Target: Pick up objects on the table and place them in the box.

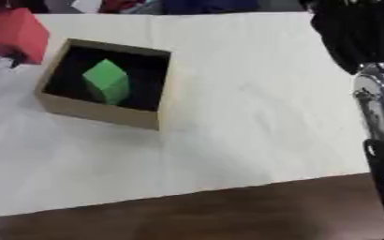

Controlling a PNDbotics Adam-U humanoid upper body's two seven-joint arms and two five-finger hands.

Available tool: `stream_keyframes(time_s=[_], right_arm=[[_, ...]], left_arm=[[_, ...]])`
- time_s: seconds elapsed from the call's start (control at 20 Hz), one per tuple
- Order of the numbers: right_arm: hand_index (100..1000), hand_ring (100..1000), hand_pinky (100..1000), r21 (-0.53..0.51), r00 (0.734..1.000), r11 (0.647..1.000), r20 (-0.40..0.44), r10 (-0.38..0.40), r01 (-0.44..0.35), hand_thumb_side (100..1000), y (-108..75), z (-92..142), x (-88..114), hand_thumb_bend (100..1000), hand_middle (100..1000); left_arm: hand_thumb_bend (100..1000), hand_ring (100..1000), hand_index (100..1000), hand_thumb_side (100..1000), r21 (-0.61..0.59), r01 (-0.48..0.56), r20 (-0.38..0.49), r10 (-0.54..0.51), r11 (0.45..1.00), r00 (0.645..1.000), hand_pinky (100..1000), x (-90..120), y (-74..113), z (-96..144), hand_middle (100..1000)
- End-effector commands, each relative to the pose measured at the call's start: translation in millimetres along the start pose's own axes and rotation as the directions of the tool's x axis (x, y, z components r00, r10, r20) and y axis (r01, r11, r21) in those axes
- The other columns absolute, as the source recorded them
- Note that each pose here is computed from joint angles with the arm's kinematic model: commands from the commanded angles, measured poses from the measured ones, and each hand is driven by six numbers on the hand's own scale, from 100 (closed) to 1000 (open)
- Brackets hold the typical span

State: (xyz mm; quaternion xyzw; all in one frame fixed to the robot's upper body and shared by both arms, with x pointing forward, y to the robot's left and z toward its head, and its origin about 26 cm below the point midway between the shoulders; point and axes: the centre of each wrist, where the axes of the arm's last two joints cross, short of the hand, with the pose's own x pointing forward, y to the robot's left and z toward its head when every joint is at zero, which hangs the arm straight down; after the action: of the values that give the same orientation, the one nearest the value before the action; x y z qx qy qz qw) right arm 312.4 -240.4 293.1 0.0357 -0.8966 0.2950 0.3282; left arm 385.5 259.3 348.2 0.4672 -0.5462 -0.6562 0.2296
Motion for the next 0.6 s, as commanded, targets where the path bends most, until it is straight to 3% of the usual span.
stream_keyframes(time_s=[0.05,0.6], right_arm=[[1000,864,1000,0.002,1.0,1.0,0.025,0.011,-0.011,1000,-3.2,-2.2,8.0,100,839],[1000,864,1000,0.012,1.0,1.0,0.025,0.008,-0.008,1000,-2.0,-3.3,8.3,100,838]], left_arm=[[100,737,787,486,0.109,0.029,0.042,-0.034,0.994,0.999,594,18.8,21.7,1.9,570],[100,725,794,607,0.191,-0.09,0.223,0.046,0.977,0.974,553,56.3,24.6,-14.1,581]])
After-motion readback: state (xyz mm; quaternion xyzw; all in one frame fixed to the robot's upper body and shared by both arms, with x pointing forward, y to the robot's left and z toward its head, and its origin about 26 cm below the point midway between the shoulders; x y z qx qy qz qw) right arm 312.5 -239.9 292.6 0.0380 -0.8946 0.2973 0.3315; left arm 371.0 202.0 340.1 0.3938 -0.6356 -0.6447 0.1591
